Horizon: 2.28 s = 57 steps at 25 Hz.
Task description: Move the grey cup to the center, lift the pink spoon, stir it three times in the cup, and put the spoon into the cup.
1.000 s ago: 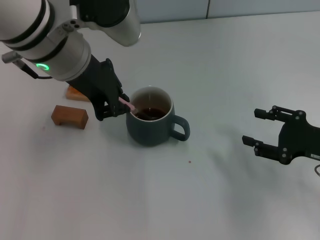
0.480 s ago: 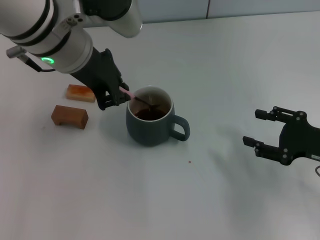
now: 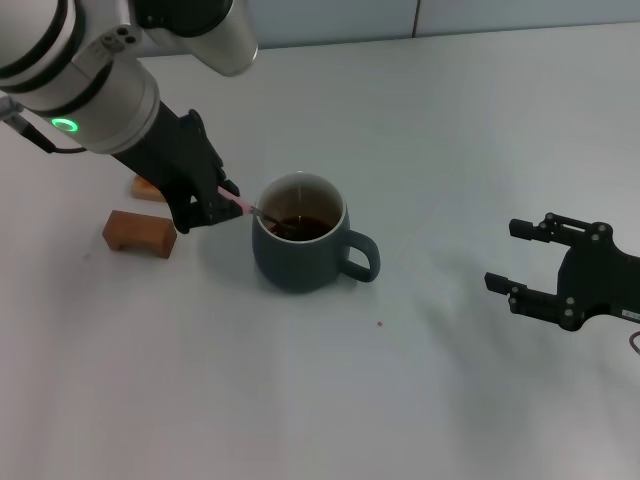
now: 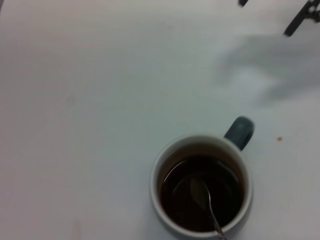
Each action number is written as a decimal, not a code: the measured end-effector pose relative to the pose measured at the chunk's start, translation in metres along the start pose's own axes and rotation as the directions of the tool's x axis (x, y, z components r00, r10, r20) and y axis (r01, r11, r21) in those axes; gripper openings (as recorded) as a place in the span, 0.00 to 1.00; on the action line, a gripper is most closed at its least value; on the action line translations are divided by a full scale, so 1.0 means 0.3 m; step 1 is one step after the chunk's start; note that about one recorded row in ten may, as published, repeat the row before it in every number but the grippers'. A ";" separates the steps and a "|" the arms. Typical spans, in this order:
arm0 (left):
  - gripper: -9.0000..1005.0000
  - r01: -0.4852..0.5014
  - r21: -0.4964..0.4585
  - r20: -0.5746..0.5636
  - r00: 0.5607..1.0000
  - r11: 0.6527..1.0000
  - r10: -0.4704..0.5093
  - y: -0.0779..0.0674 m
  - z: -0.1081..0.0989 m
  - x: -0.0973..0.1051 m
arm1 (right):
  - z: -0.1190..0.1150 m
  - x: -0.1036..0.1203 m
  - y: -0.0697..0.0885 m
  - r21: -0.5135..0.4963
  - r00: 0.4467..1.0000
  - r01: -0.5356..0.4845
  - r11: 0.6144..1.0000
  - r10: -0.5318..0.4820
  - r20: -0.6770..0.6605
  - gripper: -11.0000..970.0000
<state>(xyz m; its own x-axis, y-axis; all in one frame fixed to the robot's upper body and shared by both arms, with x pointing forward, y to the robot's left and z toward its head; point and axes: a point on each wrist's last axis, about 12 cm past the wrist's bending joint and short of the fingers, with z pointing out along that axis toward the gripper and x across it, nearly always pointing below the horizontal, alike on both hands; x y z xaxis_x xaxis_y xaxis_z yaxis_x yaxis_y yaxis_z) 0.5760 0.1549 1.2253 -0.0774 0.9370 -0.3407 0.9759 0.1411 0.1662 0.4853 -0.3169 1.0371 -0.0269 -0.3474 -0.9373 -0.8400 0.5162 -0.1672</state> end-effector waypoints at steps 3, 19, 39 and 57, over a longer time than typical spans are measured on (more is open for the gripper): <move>0.14 -0.012 0.018 0.019 1.000 1.000 0.011 -0.007 0.003 -0.011 | 0.000 0.000 0.000 0.000 1.000 0.000 1.000 0.000 0.000 0.72; 0.14 0.034 -0.027 0.002 0.999 0.999 -0.034 0.023 0.048 -0.003 | -0.001 0.000 0.007 -0.005 1.000 -0.004 1.000 0.004 0.006 0.72; 0.18 0.076 0.036 0.025 0.997 0.996 -0.077 -0.007 0.068 0.003 | -0.003 -0.001 0.006 -0.007 1.000 -0.006 1.000 0.006 0.008 0.72; 0.48 0.340 0.169 0.676 0.643 0.925 -0.360 0.018 -0.155 0.215 | 0.000 -0.003 -0.001 -0.004 1.000 -0.001 1.000 0.001 0.004 0.71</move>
<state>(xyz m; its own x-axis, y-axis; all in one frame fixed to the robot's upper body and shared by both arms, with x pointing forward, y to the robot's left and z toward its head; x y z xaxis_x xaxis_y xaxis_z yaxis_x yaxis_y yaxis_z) 0.5667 0.2310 1.2472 -0.2630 0.3362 -0.9044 0.9111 0.3950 -0.1181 0.4856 -0.3169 1.0380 -0.0257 -0.3438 -0.9387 -0.8421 0.5135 -0.1650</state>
